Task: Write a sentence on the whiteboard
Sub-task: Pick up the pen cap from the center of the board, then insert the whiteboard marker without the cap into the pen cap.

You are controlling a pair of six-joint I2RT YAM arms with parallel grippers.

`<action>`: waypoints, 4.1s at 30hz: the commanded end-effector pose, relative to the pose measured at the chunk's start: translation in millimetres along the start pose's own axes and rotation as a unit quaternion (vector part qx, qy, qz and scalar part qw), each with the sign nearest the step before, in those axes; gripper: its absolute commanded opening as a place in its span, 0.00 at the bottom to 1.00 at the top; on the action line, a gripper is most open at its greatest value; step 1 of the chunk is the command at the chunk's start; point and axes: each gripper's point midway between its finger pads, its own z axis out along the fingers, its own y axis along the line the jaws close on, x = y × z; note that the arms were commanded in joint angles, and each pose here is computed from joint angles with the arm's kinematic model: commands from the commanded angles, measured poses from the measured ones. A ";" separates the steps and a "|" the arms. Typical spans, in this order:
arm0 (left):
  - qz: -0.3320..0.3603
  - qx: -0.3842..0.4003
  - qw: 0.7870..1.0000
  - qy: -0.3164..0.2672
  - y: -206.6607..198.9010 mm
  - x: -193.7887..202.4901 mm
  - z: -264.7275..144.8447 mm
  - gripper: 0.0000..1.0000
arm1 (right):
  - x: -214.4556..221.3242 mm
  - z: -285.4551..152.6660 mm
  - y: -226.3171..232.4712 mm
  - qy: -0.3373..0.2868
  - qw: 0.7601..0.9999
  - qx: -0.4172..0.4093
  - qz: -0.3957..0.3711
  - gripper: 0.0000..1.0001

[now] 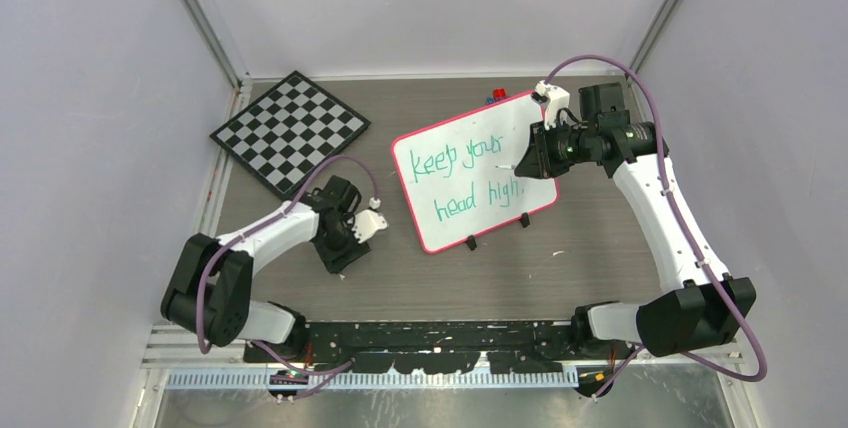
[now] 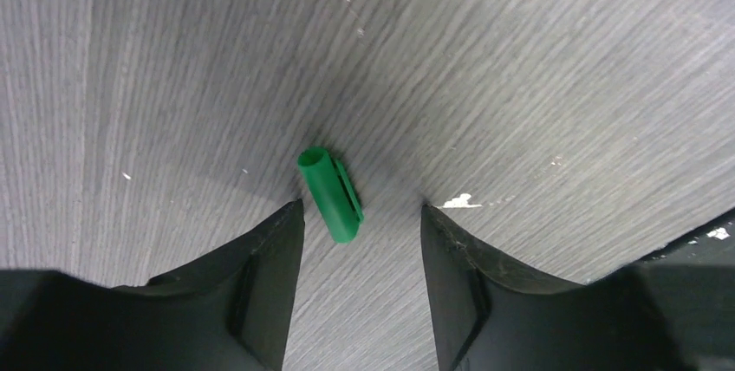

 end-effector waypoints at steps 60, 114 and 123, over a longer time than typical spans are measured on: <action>0.222 0.118 0.931 -0.266 -96.1 -186.2 -202.3 0.00 | 16.0 6.5 155.3 0.056 0.954 -0.288 0.066 0.00; 0.264 0.129 0.927 -0.234 -109.6 -179.0 -190.1 0.00 | 34.3 3.6 181.4 0.101 0.945 -0.312 0.007 0.00; 0.265 0.135 0.924 -0.242 -114.6 -184.8 -195.8 0.00 | 35.8 7.6 178.7 0.103 0.947 -0.304 0.006 0.00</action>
